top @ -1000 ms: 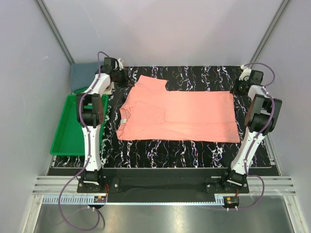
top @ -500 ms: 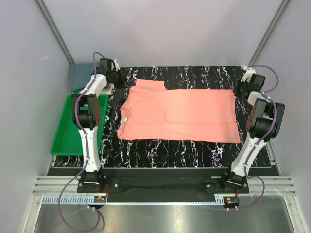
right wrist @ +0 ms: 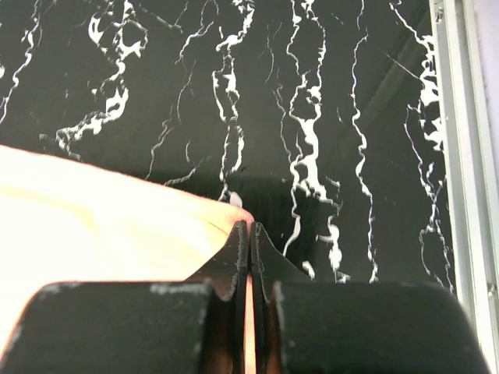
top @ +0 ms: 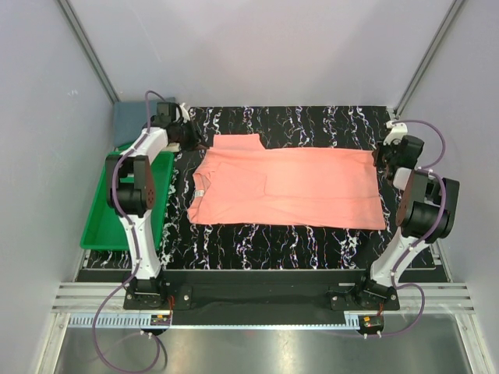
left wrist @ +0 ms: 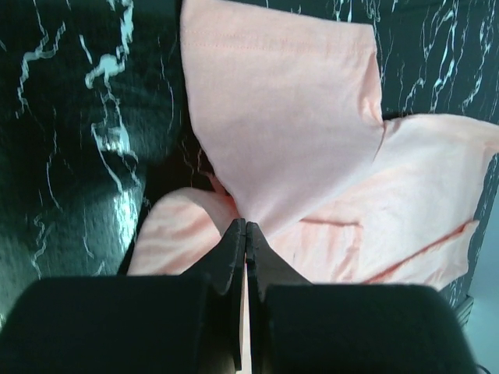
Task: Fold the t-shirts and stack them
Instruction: Fold the tshirt
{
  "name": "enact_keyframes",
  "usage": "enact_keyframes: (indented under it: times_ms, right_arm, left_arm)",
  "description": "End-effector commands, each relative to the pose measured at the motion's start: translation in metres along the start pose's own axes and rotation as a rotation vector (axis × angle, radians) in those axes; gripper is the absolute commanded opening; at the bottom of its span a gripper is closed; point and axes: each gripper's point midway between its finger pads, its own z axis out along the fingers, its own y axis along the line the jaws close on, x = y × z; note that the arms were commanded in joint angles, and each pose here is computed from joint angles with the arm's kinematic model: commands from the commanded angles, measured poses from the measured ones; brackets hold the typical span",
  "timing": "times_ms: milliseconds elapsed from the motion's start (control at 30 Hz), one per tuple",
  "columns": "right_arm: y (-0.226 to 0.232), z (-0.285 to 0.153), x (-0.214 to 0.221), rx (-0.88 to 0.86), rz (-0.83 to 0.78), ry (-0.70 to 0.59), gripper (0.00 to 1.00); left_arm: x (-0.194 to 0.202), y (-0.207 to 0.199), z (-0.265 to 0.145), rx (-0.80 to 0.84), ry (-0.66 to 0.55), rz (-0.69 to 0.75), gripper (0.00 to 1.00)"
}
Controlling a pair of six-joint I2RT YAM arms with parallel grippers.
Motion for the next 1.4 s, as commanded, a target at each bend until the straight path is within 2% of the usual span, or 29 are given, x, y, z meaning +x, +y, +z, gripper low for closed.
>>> enact_keyframes:
  times_ms: [0,167,433,633,833,967,1167,1367]
  right_arm:
    - [-0.006,-0.017,-0.056,0.049,-0.123,-0.186,0.00]
    - [-0.026,-0.022,-0.051,0.167,-0.102,-0.131,0.00]
    - [-0.027,-0.035,-0.038,0.214,-0.034,-0.102,0.00]
    - [-0.022,-0.049,-0.029,0.227,0.008,-0.079,0.00]
    - [-0.021,-0.064,-0.020,0.243,0.012,0.004,0.00]
    - [-0.012,-0.069,-0.003,0.204,0.028,0.119,0.02]
    - [-0.005,-0.082,0.016,0.195,0.036,0.185,0.04]
    - [-0.002,-0.086,0.034,0.197,0.071,0.274,0.03]
  left_arm:
    - [-0.017,-0.023,-0.031,0.043,-0.098,0.076,0.00]
    - [-0.008,-0.023,-0.042,0.026,-0.101,0.084,0.00]
    - [0.011,-0.024,-0.057,0.016,-0.092,0.076,0.00]
    - [0.039,-0.010,-0.063,-0.028,-0.051,0.055,0.00]
    - [0.068,-0.002,-0.062,-0.037,0.007,0.007,0.00]
    - [0.078,-0.005,-0.063,-0.034,0.031,-0.001,0.00]
    - [0.101,-0.006,-0.058,-0.055,0.093,-0.006,0.00]
    - [0.116,0.002,-0.063,-0.136,0.112,-0.007,0.00]
